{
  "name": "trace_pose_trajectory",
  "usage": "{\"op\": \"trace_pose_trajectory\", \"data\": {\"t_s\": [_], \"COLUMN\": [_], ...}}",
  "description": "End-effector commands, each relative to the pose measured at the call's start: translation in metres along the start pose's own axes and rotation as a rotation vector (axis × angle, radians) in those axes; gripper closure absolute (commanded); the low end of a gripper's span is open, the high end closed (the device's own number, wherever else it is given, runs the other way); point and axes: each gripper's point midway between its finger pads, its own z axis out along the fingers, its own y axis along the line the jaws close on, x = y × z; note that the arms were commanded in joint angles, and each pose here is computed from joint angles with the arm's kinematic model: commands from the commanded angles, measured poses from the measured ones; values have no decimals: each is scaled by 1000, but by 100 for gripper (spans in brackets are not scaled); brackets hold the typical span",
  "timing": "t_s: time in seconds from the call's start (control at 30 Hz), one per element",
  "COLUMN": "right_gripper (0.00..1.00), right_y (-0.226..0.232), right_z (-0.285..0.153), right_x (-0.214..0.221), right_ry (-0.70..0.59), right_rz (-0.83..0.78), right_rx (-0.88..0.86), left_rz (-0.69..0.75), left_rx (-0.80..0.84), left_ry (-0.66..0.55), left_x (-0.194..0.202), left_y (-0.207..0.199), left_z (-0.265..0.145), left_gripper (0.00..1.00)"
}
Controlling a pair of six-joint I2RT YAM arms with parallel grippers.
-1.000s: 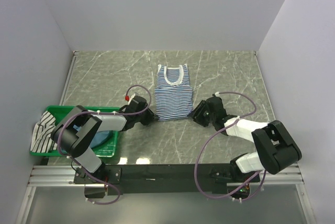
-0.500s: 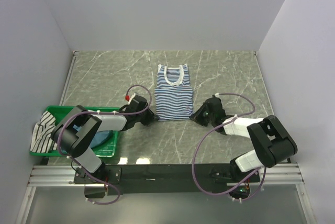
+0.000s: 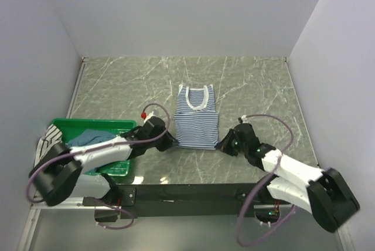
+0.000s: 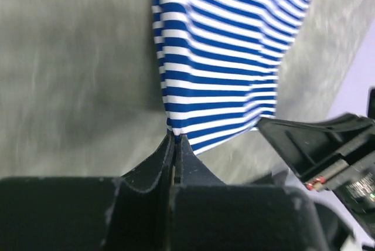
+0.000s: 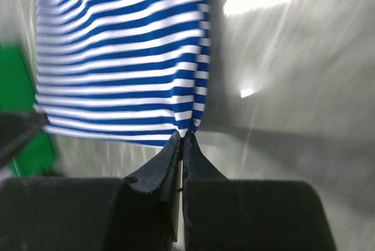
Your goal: Fold and stack the tank tops
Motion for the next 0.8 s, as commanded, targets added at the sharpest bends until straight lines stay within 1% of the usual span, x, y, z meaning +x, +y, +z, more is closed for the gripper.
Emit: {"op": "trace_pose_trajectory", "data": {"t_s": [0.0,0.03,0.1,0.13,0.17,0.2,0.23,0.3,0.33,0.37,0.4,0.43,0.47,0.5,0.53,0.57,0.6,0.63,0.67,0.7,0.73,0.77], "right_gripper": [100,100,100,100,100,100,100,100,100,100,100,100,100,100,100,100,100,100,100,100,100,100], "right_y": [-7,6,17,33,36,43,59,69,87,91,105,109,114,112,122,120,119,122,115,113,117,109], "right_z": [-26,-34,-54,-65,-75,-81,-94,-99,-109,-101,-105,-101,-87,-79,-76,-59,-52,-48,-29,-20,-17,6], "right_x": [27,35,34,27,25,20,4,-7,-20,-25,-36,-41,-45,-62,-67,-76,-85,-108,-113,-123,-149,-150], "right_ry": [37,54,34,14,5,-9,-59,-82,-111,-106,-122,-120,-102,-126,-100,-92,-87,-117,-83,-81,-111,-52], "right_rz": [-39,-48,-44,-34,-38,-37,-46,-70,-97,-112,-141,-149,-156,-135,-150,-142,-136,-129,-118,-108,-97,-83], "right_rx": [25,-11,-45,-84,-96,-107,-134,-119,-146,-115,-128,-120,-107,-91,-127,-101,-93,-93,-61,-45,-51,-29], "left_rz": [-19,-7,-21,-14,-15,-17,-14,-2,-3,-3,20,-2,1,12,-9,-11,3,-23,-20,-10,-27,-20], "left_rx": [-54,-66,-13,-30,-7,10,18,42,50,84,73,70,110,112,108,131,134,116,143,130,119,155], "left_ry": [-8,2,-19,-23,-33,-45,-52,-78,-93,-104,-105,-131,-104,-118,-154,-168,-139,-166,-187,-155,-170,-176], "left_x": [14,21,18,18,14,10,7,-3,-10,-17,-22,-39,-44,-55,-75,-89,-95,-116,-132,-137,-154,-168], "left_y": [15,18,2,5,-6,-13,-18,-34,-41,-56,-58,-59,-72,-75,-75,-85,-87,-84,-98,-95,-93,-111], "left_z": [-31,-39,-60,-67,-75,-82,-87,-94,-94,-98,-92,-88,-88,-77,-72,-70,-54,-47,-45,-24,-15,-11], "left_gripper": [99,99,99,100,100,99,100,99,99,99,99,99,99,100,99,99,99,99,99,100,99,99]}}
